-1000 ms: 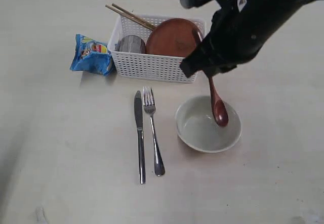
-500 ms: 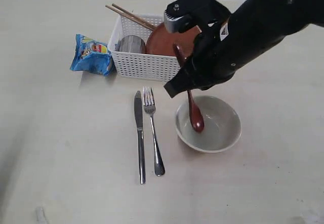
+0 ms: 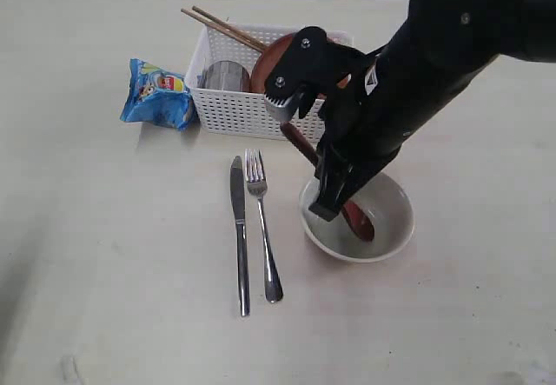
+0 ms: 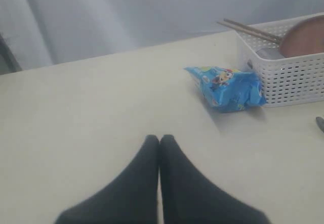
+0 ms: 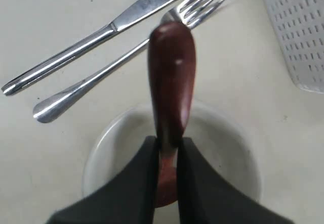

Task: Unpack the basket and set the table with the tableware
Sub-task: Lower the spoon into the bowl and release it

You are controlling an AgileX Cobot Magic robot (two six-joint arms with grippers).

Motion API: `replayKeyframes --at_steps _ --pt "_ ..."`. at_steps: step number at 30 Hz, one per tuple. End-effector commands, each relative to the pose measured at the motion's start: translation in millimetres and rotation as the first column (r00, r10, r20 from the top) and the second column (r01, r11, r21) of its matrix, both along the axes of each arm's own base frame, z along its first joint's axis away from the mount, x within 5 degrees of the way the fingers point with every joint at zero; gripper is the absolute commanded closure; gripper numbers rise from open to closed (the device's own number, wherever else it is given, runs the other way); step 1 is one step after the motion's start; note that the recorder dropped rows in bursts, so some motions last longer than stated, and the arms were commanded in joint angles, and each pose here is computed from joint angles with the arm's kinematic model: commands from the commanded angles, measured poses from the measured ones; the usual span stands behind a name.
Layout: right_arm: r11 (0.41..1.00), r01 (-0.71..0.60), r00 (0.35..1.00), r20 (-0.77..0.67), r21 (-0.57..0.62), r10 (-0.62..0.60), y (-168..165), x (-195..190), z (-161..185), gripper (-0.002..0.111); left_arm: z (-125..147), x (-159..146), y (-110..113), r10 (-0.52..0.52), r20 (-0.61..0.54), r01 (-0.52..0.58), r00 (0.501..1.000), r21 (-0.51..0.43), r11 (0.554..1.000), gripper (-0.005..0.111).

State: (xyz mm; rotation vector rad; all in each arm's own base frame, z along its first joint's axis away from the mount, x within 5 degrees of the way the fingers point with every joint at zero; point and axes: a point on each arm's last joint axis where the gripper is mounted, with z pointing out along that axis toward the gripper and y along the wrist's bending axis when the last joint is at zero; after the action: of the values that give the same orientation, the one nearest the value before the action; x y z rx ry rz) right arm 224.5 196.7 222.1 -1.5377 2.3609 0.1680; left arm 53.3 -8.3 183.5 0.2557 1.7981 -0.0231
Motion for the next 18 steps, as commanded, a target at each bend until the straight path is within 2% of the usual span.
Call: replayKeyframes --at_steps 1,12,14,18 --pt "0.999 -0.038 0.999 -0.008 -0.014 0.038 1.0 -3.0 -1.9 0.109 0.4 -0.1 -0.4 -0.006 0.008 0.006 1.0 -0.004 1.0 0.107" --pt "0.999 -0.019 1.0 -0.024 -0.031 0.019 3.1 0.8 -11.8 0.106 0.4 -0.1 -0.4 -0.005 0.008 0.005 1.0 -0.008 1.0 0.107" --pt "1.0 -0.017 1.0 -0.018 -0.026 0.017 3.3 1.1 -11.0 0.097 0.4 -0.1 -0.4 -0.005 0.008 0.005 1.0 -0.008 1.0 0.107" --pt "1.0 0.0 1.0 -0.021 -0.024 0.0 3.1 1.2 -11.0 0.07 0.4 -0.1 -0.4 -0.006 0.008 0.006 1.0 -0.006 1.0 0.107"
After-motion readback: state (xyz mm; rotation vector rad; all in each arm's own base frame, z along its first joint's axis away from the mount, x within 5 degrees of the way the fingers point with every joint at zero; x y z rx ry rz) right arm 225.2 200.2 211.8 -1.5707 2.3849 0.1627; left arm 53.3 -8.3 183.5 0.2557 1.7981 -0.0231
